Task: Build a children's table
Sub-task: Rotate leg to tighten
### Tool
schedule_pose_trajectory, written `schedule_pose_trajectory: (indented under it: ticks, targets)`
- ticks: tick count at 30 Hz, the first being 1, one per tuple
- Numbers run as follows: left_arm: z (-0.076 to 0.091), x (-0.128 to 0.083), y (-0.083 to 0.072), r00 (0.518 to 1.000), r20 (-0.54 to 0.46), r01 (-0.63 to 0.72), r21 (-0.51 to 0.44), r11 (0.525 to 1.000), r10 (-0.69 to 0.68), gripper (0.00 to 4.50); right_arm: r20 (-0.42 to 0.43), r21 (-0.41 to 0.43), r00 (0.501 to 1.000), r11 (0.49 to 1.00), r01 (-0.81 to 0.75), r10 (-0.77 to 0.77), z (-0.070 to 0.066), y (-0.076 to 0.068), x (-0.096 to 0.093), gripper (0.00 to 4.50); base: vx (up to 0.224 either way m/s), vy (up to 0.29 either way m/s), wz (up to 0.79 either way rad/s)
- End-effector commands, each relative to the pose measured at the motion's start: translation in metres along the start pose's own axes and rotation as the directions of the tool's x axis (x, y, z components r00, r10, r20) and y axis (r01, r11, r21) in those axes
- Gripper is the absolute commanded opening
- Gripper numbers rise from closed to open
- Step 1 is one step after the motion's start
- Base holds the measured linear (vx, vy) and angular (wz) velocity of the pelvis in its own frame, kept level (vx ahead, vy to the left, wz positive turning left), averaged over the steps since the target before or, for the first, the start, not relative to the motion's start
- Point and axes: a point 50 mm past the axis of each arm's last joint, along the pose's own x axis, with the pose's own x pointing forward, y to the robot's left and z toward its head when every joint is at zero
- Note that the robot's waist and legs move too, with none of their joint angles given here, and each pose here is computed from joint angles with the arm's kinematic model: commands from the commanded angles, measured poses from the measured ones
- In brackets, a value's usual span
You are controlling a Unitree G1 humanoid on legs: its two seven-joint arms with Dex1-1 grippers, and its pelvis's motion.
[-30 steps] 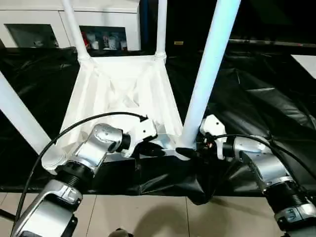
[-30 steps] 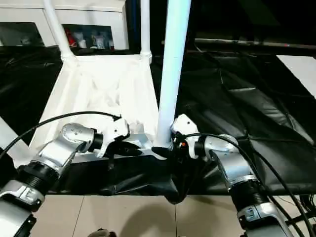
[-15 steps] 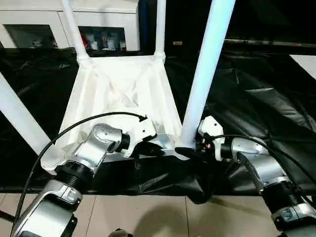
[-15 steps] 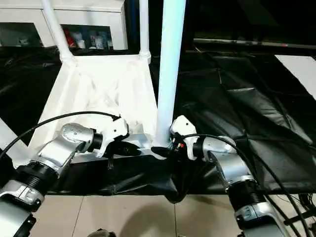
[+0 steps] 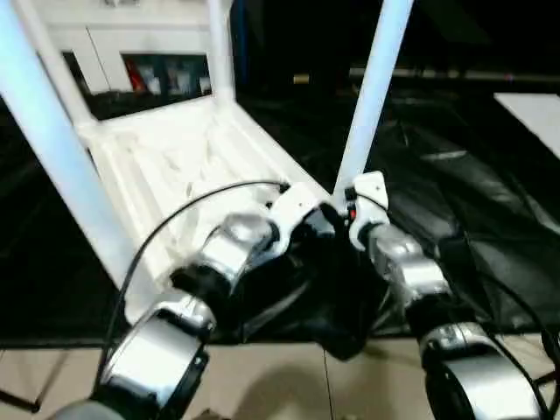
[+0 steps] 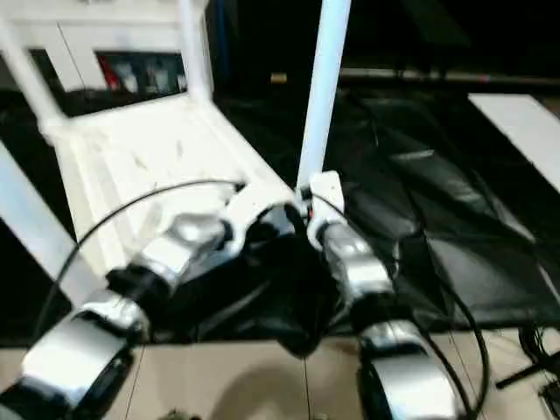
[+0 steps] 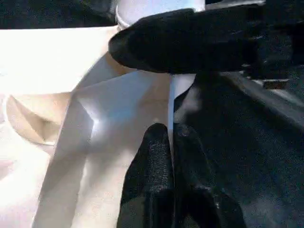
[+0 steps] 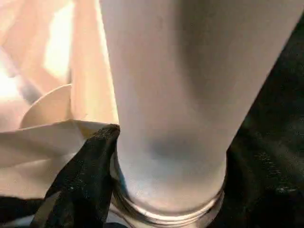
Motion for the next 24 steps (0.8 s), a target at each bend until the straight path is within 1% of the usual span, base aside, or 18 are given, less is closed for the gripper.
schedule_pose_trajectory:
  ticks: [1,2,3,4,5,6,9,10,11,12,13,16,17,18,19,20,22,24]
  targets:
    - [-0.008,-0.004,0.011,0.996,-0.010,-0.085,-0.021,0.996,0.085,0.00,-0.054,0.005,0.998,1.000,-0.020,0.021,-0.014,0.006,0.000,2.73,0.000,0.000,0.00]
    - [-0.008,-0.004,0.011,0.997,-0.009,-0.080,-0.015,0.997,0.080,0.00,-0.042,0.011,0.999,0.999,-0.033,0.034,-0.012,0.007,0.000,2.73,0.000,0.000,0.00]
    - [-0.009,-0.005,0.011,0.997,-0.010,-0.076,-0.010,0.997,0.075,0.00,-0.021,0.016,0.999,0.999,-0.036,0.037,-0.009,0.008,0.001,3.08,0.000,0.000,0.00]
    - [-0.010,-0.005,0.012,0.997,-0.011,-0.073,-0.006,0.997,0.073,0.00,-0.002,0.022,0.999,0.999,-0.048,0.048,-0.007,0.008,0.001,3.29,0.000,0.000,0.00]
    - [-0.011,-0.007,0.013,0.998,-0.011,-0.063,0.004,0.998,0.063,0.00,0.027,0.013,0.998,0.998,-0.064,0.063,-0.003,0.007,0.001,3.29,0.000,0.000,0.00]
    - [-0.012,-0.008,0.014,0.998,-0.011,-0.057,0.011,0.998,0.057,0.00,0.044,0.003,0.996,0.997,-0.075,0.074,0.000,0.006,0.000,3.49,0.000,0.000,0.00]
    - [-0.014,-0.010,0.016,0.999,-0.011,-0.042,0.026,0.999,0.042,0.00,0.065,-0.010,0.993,0.995,-0.098,0.099,0.003,0.002,-0.002,3.68,0.000,0.000,0.00]
    - [-0.016,-0.013,0.017,1.000,-0.010,-0.020,0.048,0.999,0.021,0.00,0.066,-0.030,0.988,0.990,-0.140,0.142,0.006,-0.001,-0.004,3.72,0.000,0.000,0.00]
    - [-0.016,-0.013,0.017,1.000,-0.010,-0.015,0.053,0.998,0.016,0.00,0.064,-0.035,0.986,0.988,-0.152,0.154,0.006,-0.002,-0.004,3.91,0.000,0.000,0.00]
    - [-0.021,-0.017,0.018,1.000,-0.022,0.018,0.068,0.997,-0.016,0.00,0.033,-0.069,0.970,0.968,-0.239,0.242,0.006,-0.007,-0.010,3.99,0.000,0.000,0.00]
    - [-0.021,-0.018,0.019,1.000,-0.022,0.020,0.070,0.997,-0.018,0.00,0.031,-0.073,0.968,0.967,-0.244,0.247,0.006,-0.008,-0.011,3.99,0.000,0.000,0.00]
    - [-0.024,-0.022,0.018,0.997,-0.019,0.073,0.098,0.993,-0.072,0.00,-0.011,-0.144,0.936,0.926,-0.349,0.351,0.006,-0.015,-0.021,3.99,0.000,0.000,0.00]
    - [-0.026,-0.028,0.016,0.987,-0.012,0.161,0.143,0.977,-0.161,0.00,-0.053,-0.206,0.893,0.870,-0.448,0.447,0.006,-0.024,-0.035,3.99,0.000,0.000,0.00]
    - [-0.026,-0.028,0.016,0.987,-0.012,0.161,0.143,0.977,-0.161,0.00,-0.053,-0.206,0.893,0.870,-0.448,0.447,0.006,-0.024,-0.035,3.99,0.000,0.000,0.00]
    - [-0.028,-0.034,0.013,0.970,-0.016,0.243,0.182,0.953,-0.244,0.00,-0.087,-0.239,0.863,0.831,-0.503,0.497,0.006,-0.029,-0.044,3.99,0.000,0.000,0.00]
    - [-0.028,-0.035,0.012,0.965,-0.015,0.260,0.190,0.947,-0.262,0.00,-0.094,-0.243,0.859,0.825,-0.510,0.504,0.006,-0.030,-0.045,3.99,0.000,0.000,0.00]
    - [-0.029,-0.041,0.007,0.934,-0.018,0.351,0.231,0.907,-0.357,0.00,-0.130,-0.263,0.833,0.792,-0.552,0.538,0.005,-0.034,-0.052,3.99,0.000,0.000,0.00]
    - [-0.031,-0.047,0.005,0.912,-0.040,0.406,0.233,0.884,-0.408,0.00,-0.162,-0.278,0.814,0.766,-0.580,0.558,0.004,-0.036,-0.056,3.99,0.000,0.000,0.00]
